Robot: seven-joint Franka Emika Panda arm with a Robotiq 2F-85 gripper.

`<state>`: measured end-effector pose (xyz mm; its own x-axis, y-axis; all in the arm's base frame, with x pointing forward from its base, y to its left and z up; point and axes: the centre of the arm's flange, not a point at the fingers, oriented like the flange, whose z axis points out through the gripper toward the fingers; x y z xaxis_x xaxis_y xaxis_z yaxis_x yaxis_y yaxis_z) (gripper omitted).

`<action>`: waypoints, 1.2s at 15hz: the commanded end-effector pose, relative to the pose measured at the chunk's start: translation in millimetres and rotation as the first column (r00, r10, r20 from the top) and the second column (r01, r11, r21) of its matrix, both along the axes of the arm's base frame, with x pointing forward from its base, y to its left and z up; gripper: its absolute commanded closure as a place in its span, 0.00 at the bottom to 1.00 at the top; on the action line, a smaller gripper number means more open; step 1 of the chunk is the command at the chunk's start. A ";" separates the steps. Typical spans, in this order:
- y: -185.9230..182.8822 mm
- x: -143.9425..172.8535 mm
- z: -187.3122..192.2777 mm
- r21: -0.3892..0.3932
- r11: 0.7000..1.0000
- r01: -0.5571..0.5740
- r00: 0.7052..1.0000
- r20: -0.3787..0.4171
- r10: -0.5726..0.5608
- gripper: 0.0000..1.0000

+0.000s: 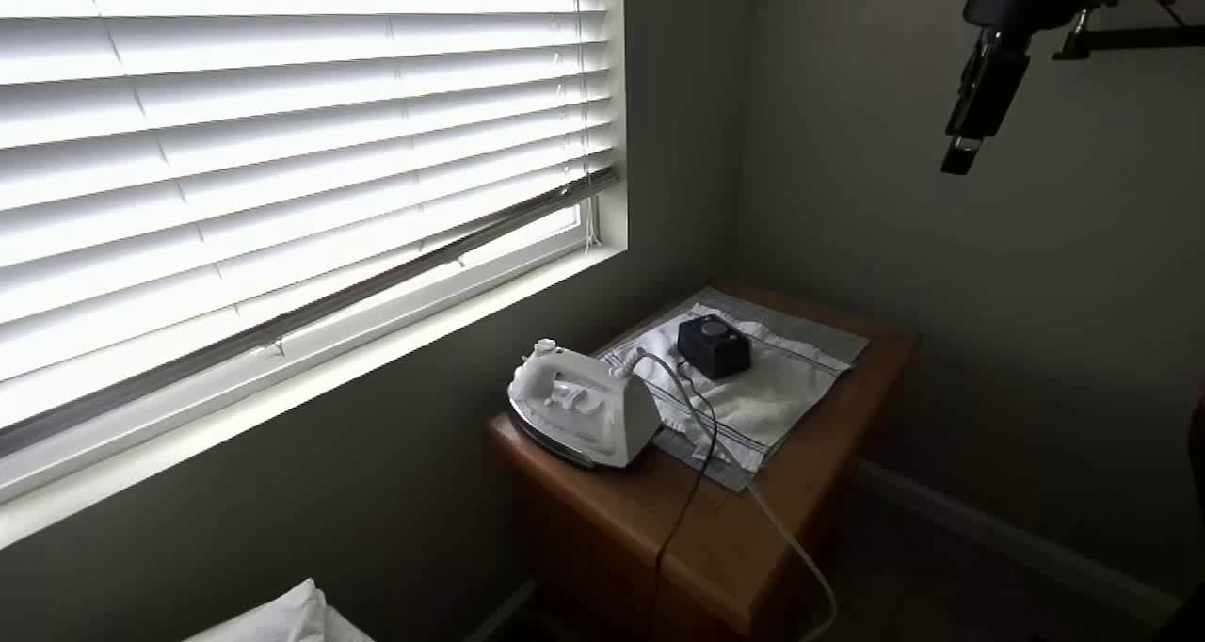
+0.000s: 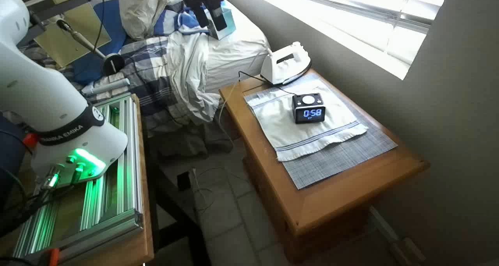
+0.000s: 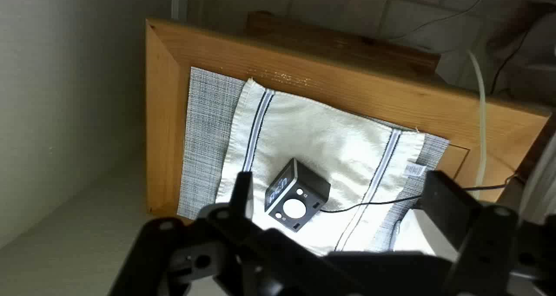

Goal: Press down on the top of the alarm clock.

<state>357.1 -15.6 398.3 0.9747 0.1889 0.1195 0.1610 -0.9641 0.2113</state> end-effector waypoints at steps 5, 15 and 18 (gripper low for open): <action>0.0 -0.1 -0.2 0.000 1.000 0.000 1.000 -0.001 0.000 0.00; 13.7 36.6 -4.5 -0.017 1.000 -0.005 0.999 -0.032 0.005 0.00; 27.2 72.5 -15.3 -0.007 1.000 -0.024 0.997 -0.079 0.024 0.00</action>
<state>378.8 -2.1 395.4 0.9724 0.2126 0.0957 0.1879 -0.9577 0.2178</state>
